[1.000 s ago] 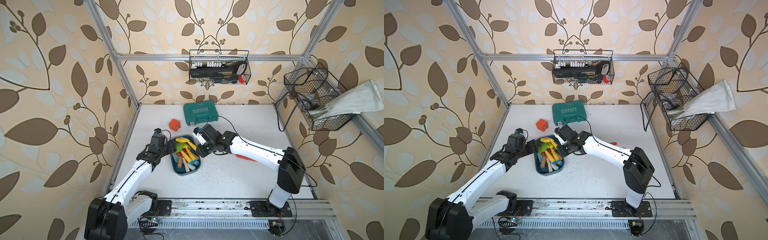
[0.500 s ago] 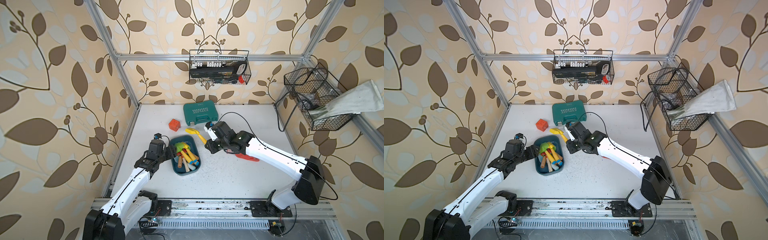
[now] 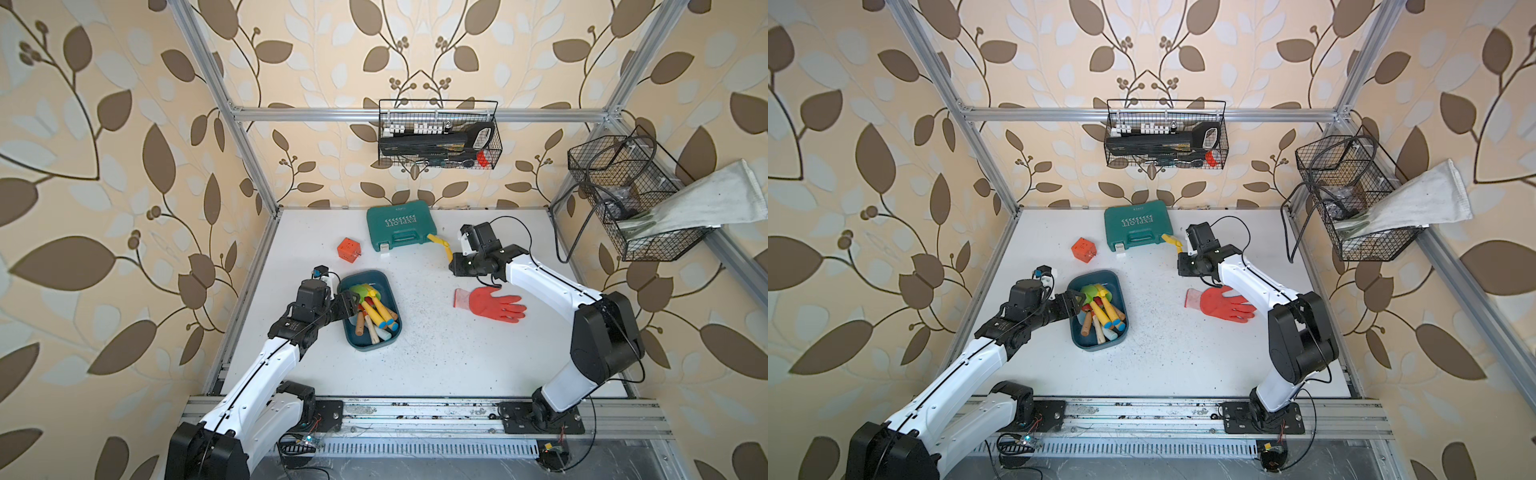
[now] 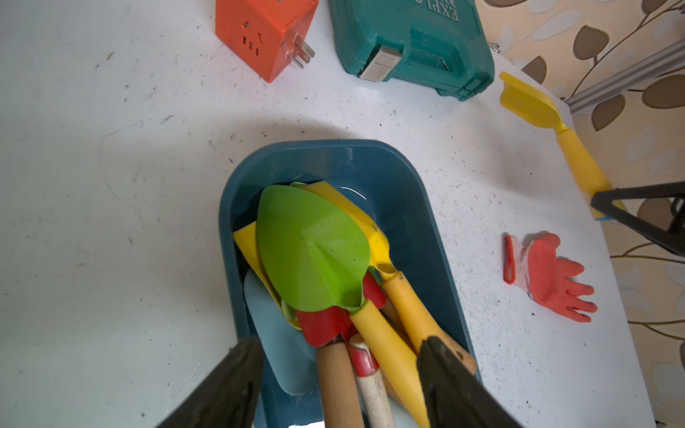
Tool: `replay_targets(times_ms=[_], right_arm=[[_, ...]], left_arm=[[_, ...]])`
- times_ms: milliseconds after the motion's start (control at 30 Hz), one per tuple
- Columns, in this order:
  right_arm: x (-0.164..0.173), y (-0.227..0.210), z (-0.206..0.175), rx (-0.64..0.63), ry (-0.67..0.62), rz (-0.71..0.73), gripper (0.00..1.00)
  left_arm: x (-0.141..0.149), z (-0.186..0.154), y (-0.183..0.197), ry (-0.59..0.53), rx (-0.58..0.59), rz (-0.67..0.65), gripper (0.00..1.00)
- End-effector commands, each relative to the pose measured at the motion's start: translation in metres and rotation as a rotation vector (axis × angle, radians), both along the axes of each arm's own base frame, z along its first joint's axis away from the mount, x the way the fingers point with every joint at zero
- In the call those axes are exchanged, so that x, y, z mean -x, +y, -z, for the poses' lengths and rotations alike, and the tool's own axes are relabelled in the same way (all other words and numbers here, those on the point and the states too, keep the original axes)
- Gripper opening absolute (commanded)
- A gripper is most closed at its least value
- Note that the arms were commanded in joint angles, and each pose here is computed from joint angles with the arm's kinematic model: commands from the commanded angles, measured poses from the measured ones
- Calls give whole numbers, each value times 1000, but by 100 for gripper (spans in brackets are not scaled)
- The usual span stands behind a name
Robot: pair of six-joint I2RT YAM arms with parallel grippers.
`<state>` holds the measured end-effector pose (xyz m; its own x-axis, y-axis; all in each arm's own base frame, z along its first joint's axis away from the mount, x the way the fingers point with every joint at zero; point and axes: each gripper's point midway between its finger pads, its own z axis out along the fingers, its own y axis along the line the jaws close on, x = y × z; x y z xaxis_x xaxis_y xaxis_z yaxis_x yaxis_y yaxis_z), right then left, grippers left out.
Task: Take the shovel out of the storage box
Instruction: Place the shovel at the center of the board.
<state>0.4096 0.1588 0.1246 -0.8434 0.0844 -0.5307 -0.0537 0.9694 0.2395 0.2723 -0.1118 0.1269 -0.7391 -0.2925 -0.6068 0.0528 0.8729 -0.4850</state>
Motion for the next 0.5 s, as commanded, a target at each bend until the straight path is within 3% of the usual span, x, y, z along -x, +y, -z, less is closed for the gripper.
replay_targets(times_ms=[0,233,467], right_arm=[[-41,-11,-19,11,-112,43,25],[-82,-34,10,24,-49,78,24],[-97,-40,51,52,22,49,25]], left_arm=[[-2,-7,-11,-37,12,57,71],[-3,-4,-20,-27,2,98,71],[-1,-5,-31,-36,-15,139,72]])
